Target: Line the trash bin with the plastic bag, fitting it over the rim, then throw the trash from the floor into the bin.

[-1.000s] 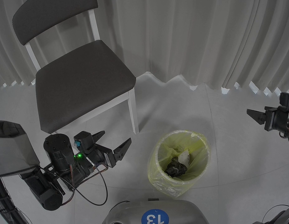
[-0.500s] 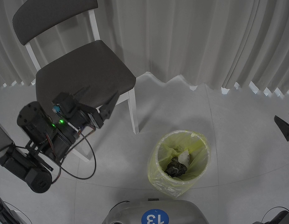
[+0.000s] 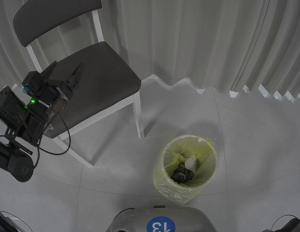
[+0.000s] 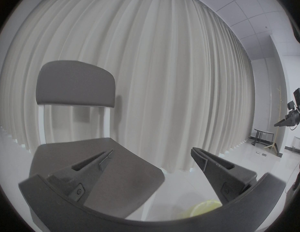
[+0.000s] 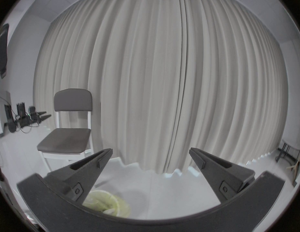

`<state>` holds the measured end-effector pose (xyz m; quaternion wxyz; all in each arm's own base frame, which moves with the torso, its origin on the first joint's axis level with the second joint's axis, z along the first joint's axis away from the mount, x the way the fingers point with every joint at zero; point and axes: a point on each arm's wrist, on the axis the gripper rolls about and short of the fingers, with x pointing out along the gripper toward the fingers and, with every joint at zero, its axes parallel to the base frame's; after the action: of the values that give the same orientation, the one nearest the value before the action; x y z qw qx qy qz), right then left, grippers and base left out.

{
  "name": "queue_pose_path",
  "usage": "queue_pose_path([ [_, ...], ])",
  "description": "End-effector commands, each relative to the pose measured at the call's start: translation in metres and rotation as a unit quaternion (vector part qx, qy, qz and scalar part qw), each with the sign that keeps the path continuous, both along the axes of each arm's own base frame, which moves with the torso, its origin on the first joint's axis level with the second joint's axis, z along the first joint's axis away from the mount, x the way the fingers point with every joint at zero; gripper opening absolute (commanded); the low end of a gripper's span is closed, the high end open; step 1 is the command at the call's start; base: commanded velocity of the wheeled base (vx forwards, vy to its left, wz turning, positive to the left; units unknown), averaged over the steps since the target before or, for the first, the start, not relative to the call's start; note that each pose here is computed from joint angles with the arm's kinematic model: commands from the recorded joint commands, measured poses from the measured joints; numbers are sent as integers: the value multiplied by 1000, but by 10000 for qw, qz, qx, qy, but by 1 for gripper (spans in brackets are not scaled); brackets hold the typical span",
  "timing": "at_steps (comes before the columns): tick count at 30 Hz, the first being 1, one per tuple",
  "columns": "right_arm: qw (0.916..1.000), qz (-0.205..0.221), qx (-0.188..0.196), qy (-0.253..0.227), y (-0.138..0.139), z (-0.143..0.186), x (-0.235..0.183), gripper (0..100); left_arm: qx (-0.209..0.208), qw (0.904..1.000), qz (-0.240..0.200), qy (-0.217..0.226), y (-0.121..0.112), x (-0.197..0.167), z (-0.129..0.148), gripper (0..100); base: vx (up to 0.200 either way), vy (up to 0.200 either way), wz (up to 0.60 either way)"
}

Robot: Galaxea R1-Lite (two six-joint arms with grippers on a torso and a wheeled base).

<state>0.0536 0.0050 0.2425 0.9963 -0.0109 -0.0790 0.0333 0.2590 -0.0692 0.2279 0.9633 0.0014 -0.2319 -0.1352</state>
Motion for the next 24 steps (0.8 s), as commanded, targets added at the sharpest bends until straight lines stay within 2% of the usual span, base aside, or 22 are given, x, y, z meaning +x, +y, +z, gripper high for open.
queue_pose_path([
  [1, 9972, -273, -184, -670, -3, 26, -14, 100, 93, 9940, 908, -594, 44, -7, 31, 100, 0, 0, 0],
  [3, 9949, -431, -339, -841, -4, 32, -16, 100, 107, 9913, 1152, -624, 53, -10, 37, 100, 0, 0, 0],
  [6, 9910, -658, -606, -999, -5, 35, -17, 100, 85, 9904, 1236, -611, 56, -26, 45, 100, 0, 0, 0],
  [7, 9855, -874, -847, -1179, -6, 36, -18, 100, 1, 9907, 1257, -525, 56, -44, 54, 100, 0, 0, 0],
  [10, 9795, -1008, -1010, -1421, -7, 40, -20, 100, -71, 9909, 1309, -308, 56, -67, 63, 100, 0, 0, 0],
  [11, 9730, -1083, -1131, -1695, -7, 45, -22, 100, -158, 9929, 1173, 83, 53, -94, 68, 100, 0, 0, 0],
  [13, 9647, -1172, -1253, -1996, -7, 51, -25, 100, -193, 9944, 892, 524, 48, -123, 69, 100, 0, 0, 0],
  [16, 9495, -1337, -1472, -2427, -6, 59, -32, 100, -96, 9942, 405, 995, 47, -173, 69, 100, 0, 0, 0],
  [18, 9411, -1405, -1535, -2664, -6, 63, -39, 100, -25, 9923, 417, 1165, 53, -194, 64, 100, 0, 0, 0],
  [21, 9347, -1409, -1608, -2838, -6, 64, -48, 100, -48, 9922, 645, 1061, 62, -217, 61, 100, 0, 0, 0],
  [24, 9320, -1383, -1593, -2947, -6, 68, -54, 100, -54, 9939, 638, 898, 66, -235, 65, 100, 0, 0, 0],
])
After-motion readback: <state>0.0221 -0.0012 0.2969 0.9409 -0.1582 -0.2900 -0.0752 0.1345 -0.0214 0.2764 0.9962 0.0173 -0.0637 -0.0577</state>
